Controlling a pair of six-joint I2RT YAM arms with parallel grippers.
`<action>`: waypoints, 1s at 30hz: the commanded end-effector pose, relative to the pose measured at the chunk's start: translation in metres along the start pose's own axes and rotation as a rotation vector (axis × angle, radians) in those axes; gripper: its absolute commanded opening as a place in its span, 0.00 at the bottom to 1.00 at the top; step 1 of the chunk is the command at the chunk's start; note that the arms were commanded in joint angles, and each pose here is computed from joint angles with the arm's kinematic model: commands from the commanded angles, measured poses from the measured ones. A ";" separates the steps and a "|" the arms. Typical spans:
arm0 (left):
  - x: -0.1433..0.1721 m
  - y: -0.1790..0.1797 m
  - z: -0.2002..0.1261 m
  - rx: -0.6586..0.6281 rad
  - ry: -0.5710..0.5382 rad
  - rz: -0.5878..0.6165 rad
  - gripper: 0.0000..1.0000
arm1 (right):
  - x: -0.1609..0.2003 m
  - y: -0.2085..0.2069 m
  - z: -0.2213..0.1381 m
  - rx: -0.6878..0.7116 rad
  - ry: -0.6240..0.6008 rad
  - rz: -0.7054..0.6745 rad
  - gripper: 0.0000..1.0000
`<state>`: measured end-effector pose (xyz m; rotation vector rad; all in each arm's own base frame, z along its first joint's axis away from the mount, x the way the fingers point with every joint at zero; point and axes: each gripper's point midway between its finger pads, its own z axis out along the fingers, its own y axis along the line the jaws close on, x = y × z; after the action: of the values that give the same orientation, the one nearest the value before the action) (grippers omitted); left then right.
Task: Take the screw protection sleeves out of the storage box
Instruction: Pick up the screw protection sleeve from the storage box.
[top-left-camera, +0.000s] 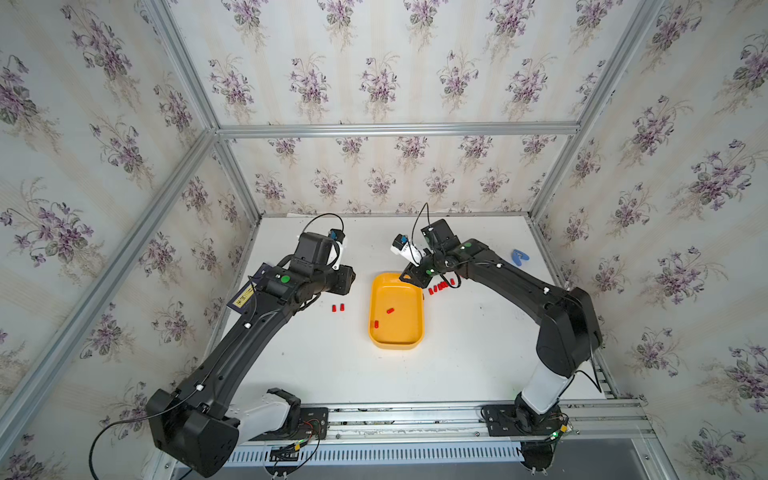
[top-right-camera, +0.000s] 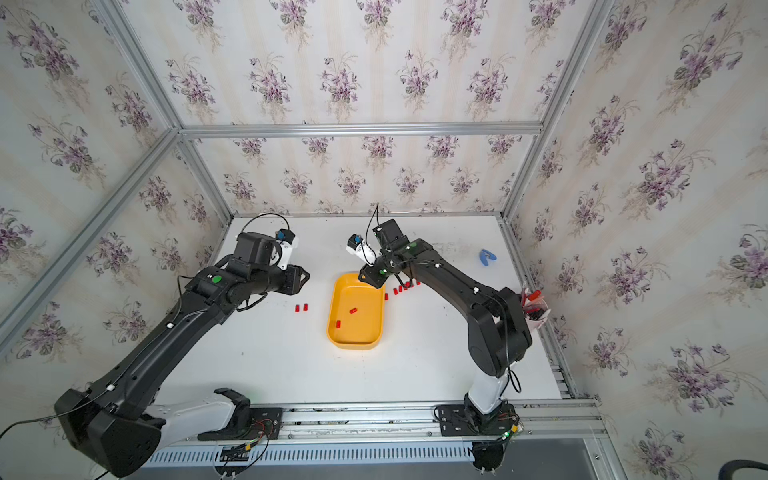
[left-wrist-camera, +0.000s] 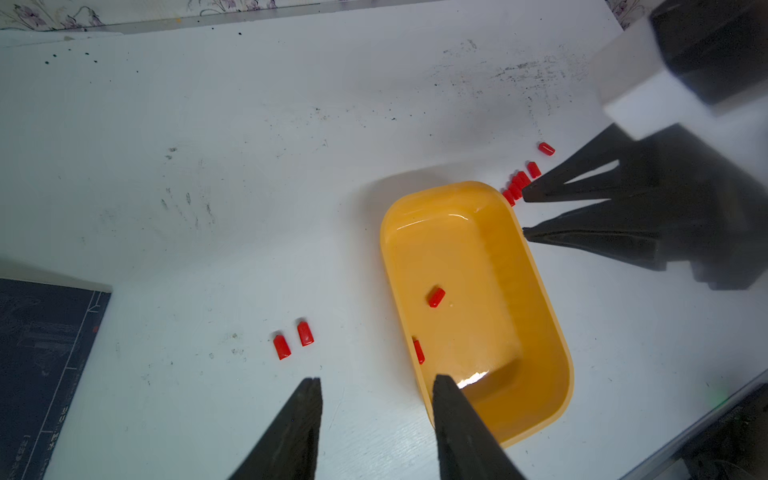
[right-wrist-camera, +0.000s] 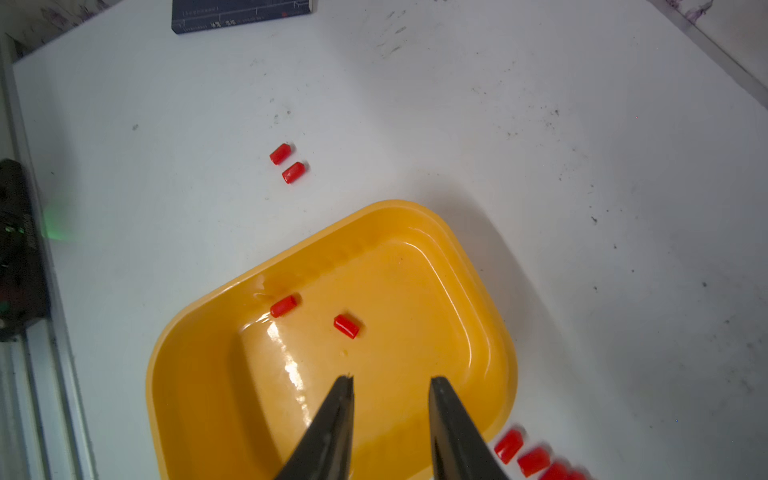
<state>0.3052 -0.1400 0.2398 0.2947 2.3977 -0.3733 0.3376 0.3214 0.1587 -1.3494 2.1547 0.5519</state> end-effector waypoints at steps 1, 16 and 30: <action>0.004 0.000 -0.006 0.018 0.000 -0.017 0.48 | 0.012 0.014 0.016 -0.034 0.081 -0.182 0.35; 0.002 0.012 -0.011 0.014 -0.018 -0.026 0.48 | 0.049 0.053 0.064 -0.116 0.247 -0.397 0.37; 0.007 0.021 -0.010 0.005 -0.014 -0.045 0.48 | 0.060 0.044 0.090 -0.083 0.286 -0.485 0.38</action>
<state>0.2997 -0.1154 0.2368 0.2256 2.4043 -0.3974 0.2924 0.3493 0.0546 -2.0012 1.9503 0.2931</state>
